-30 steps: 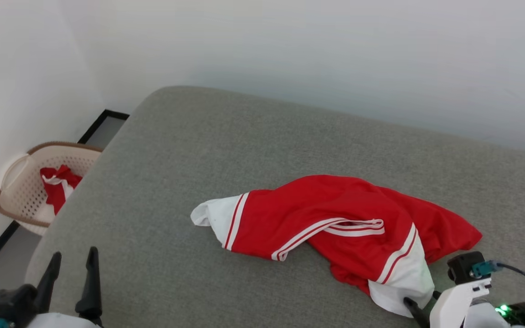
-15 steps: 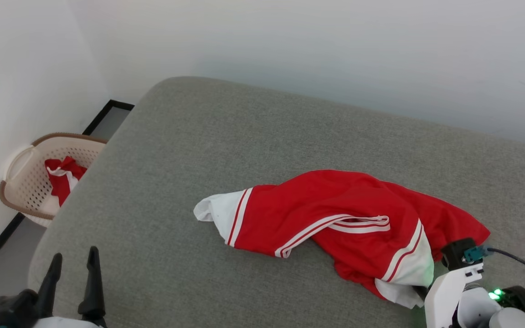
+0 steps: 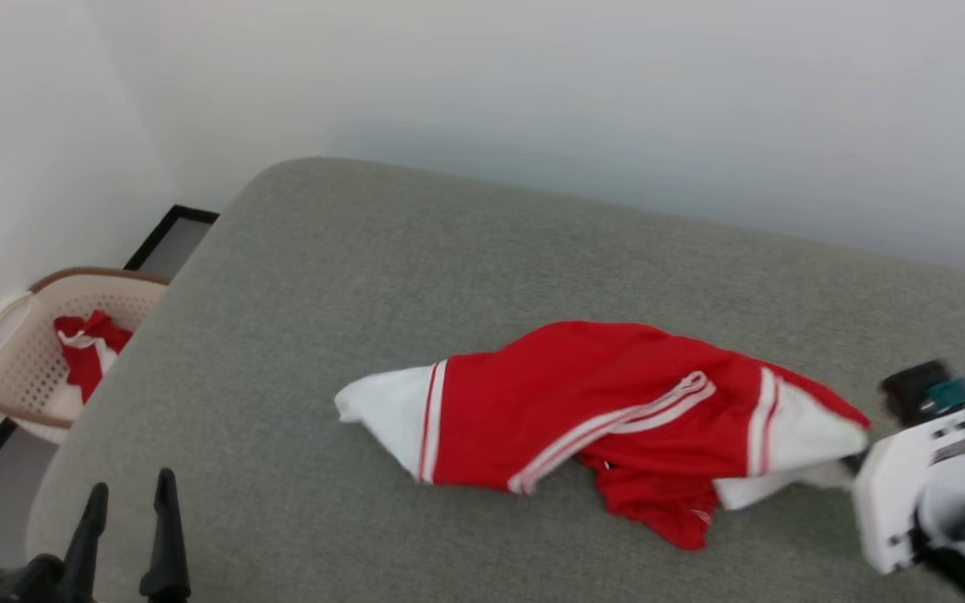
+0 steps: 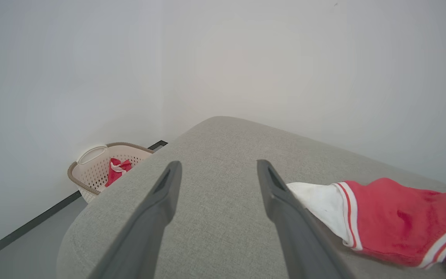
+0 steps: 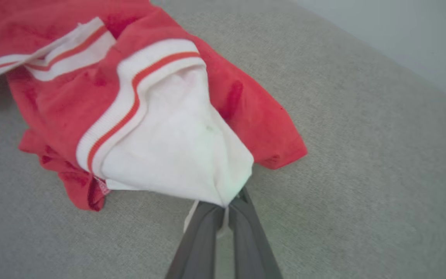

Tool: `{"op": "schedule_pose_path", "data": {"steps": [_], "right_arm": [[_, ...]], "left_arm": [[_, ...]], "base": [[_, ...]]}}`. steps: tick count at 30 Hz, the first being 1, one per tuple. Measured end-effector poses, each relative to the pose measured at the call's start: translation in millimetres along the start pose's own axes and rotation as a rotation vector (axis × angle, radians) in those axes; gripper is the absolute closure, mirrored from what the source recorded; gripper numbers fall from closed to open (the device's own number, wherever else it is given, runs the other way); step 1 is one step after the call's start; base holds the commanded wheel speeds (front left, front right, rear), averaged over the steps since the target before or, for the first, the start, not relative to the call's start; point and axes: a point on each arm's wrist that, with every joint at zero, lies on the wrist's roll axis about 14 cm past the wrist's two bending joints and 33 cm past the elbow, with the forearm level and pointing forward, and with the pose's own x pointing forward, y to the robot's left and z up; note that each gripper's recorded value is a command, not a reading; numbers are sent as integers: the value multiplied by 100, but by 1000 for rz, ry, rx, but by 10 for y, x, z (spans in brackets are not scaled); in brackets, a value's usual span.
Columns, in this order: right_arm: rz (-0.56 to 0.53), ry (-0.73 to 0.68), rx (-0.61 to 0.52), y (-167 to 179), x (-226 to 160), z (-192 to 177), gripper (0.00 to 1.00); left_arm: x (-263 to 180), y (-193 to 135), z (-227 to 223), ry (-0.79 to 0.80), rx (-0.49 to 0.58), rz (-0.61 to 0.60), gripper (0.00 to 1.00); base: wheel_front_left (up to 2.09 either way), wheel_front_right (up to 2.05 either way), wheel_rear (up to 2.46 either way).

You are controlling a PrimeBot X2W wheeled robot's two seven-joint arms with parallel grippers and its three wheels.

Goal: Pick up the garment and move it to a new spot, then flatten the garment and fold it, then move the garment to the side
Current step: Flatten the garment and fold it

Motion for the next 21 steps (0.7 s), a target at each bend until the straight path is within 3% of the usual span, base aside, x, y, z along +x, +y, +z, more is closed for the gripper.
{"op": "schedule_pose_path", "data": {"steps": [12,21], "right_arm": [[-250,-38,19,-1000,-540,129,100],[-375,56,128,-1434,-728,-412,100]], "left_arm": [[65,-222,-59,4,-14,-72,0],[137,-327,-123,23,-11,-107,0]], "base": [[0,0,0],[0,0,0]]}}
